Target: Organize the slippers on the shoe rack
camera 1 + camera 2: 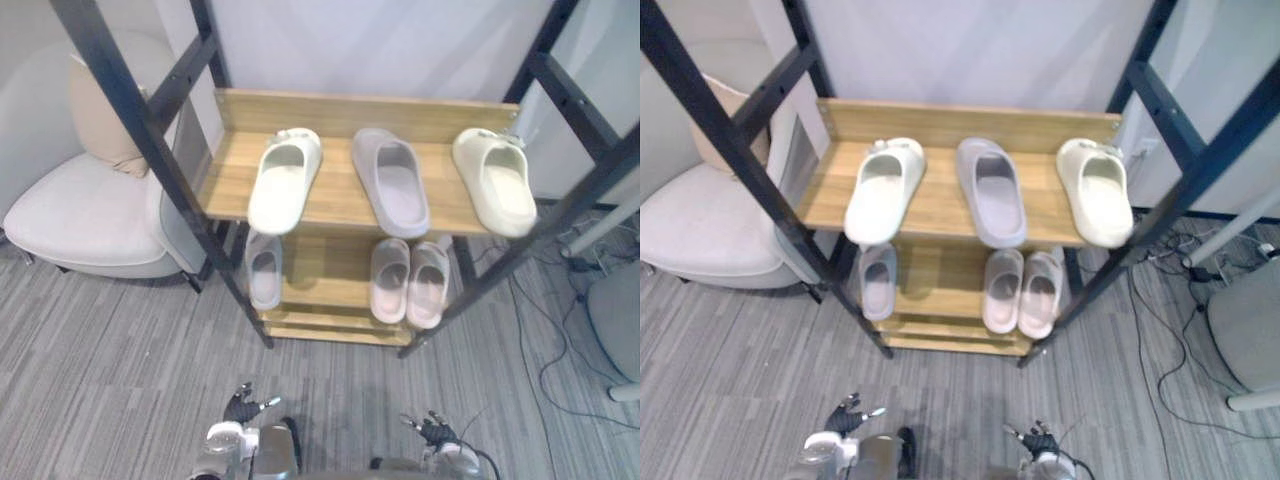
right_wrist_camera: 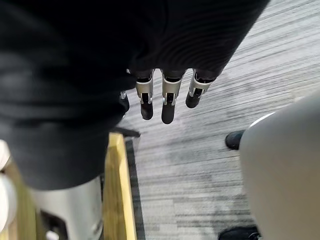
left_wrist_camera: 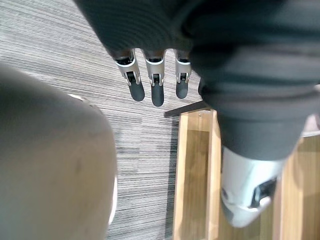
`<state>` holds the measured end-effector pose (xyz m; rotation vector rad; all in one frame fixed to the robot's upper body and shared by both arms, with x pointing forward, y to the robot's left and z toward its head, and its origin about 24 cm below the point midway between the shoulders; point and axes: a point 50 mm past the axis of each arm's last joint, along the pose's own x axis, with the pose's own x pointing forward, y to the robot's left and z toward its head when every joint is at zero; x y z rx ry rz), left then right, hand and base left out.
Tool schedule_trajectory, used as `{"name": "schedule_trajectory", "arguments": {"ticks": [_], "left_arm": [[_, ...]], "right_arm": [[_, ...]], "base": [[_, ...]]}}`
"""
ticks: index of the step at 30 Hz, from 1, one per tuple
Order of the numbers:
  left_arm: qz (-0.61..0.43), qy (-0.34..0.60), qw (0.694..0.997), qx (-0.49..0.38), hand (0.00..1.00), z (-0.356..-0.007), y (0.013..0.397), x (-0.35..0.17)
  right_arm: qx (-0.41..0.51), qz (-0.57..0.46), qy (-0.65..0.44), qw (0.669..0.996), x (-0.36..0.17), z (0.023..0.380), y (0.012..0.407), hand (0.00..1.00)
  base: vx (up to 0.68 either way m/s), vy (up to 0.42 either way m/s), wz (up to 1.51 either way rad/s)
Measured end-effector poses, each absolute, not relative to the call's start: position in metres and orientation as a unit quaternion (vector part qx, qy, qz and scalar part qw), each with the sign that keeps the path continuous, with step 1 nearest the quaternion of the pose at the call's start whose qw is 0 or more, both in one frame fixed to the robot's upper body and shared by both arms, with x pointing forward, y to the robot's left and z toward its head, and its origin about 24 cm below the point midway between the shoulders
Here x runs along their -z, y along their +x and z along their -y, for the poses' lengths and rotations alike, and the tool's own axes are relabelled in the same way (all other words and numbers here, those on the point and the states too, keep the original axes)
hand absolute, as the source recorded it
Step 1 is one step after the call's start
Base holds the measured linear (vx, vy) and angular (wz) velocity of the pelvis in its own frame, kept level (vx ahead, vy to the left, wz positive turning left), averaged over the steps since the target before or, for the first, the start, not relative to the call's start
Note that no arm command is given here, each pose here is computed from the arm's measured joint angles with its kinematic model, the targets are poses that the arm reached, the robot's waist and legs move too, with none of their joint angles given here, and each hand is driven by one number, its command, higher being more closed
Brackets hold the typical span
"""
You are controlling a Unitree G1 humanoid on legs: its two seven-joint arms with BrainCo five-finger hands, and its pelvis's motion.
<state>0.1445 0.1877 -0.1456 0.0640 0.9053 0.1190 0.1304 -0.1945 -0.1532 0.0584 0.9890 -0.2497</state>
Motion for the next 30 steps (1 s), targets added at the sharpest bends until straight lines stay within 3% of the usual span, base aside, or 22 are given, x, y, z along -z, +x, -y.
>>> {"name": "schedule_trajectory", "arguments": {"ticks": [8, 13, 24, 30], "left_arm": [[-0.457, 0.053, 0.887, -0.042, 0.00, -0.191, 0.134, 0.150], [-0.472, 0.032, 0.880, -0.034, 0.00, -0.173, 0.124, 0.155], [-0.472, 0.042, 0.880, -0.039, 0.00, -0.181, 0.125, 0.155], [-0.471, 0.045, 0.880, -0.041, 0.00, -0.182, 0.126, 0.155]], "right_arm": [[0.098, -0.482, 0.015, 0.871, 0.155, 0.190, 0.126, 0.00], [0.117, -0.492, 0.007, 0.863, 0.156, 0.205, 0.117, 0.00], [0.119, -0.492, 0.019, 0.862, 0.158, 0.198, 0.112, 0.00], [0.099, -0.457, 0.002, 0.884, 0.150, 0.193, 0.119, 0.00]], "base": [[0.16, -0.048, 0.06], [0.14, -0.145, 0.19], [-0.05, 0.000, 0.08], [-0.08, 0.020, -0.11]]}}
